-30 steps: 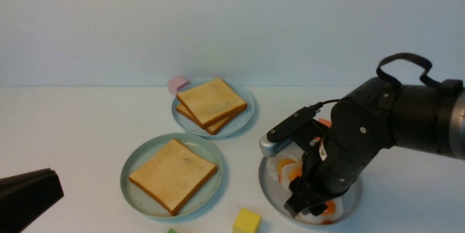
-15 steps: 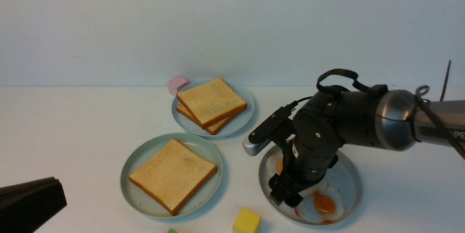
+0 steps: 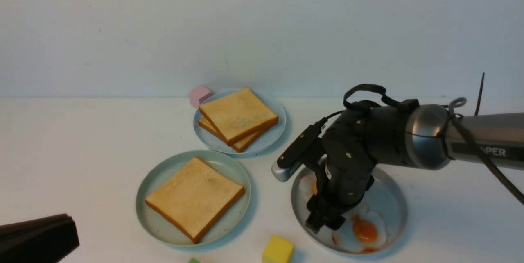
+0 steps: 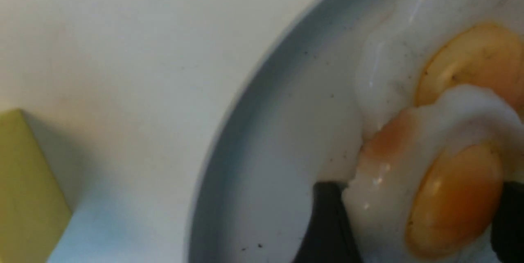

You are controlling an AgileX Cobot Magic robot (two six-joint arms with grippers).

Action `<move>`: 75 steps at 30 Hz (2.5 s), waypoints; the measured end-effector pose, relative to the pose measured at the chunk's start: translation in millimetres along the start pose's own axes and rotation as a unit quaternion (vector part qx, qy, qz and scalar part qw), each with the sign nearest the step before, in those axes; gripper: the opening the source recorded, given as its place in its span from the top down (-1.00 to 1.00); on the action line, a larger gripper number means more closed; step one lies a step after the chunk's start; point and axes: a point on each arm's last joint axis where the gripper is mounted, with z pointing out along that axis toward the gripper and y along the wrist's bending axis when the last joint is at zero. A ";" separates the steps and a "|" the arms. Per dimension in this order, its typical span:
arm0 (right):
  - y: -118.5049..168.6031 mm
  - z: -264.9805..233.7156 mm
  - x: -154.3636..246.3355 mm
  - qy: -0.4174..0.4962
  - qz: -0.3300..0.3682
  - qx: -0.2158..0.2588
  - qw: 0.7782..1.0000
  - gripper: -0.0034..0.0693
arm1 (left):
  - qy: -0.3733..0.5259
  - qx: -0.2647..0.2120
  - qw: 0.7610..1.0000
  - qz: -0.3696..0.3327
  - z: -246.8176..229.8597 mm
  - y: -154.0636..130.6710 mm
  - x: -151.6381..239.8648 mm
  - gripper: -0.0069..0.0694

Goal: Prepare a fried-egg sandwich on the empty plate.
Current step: Use the right arm to grab a fried egg, then use the right arm to place the fried egg on the slice of bread in the middle

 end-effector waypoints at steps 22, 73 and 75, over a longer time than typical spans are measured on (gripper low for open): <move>-8.6 -50.5 2.2 -0.019 -0.013 0.031 0.999 0.73 | 0.004 0.001 1.000 0.000 0.0 -0.1 0.7 0.85; 114.2 -55.4 -133.6 -0.176 -0.136 0.028 0.974 0.73 | 0.078 -0.152 0.984 -0.041 -5.3 26.7 15.1 0.85; 114.6 -55.5 -133.7 -0.177 -0.134 0.028 0.975 0.73 | 0.078 -0.152 0.984 -0.041 -5.3 26.7 15.1 0.85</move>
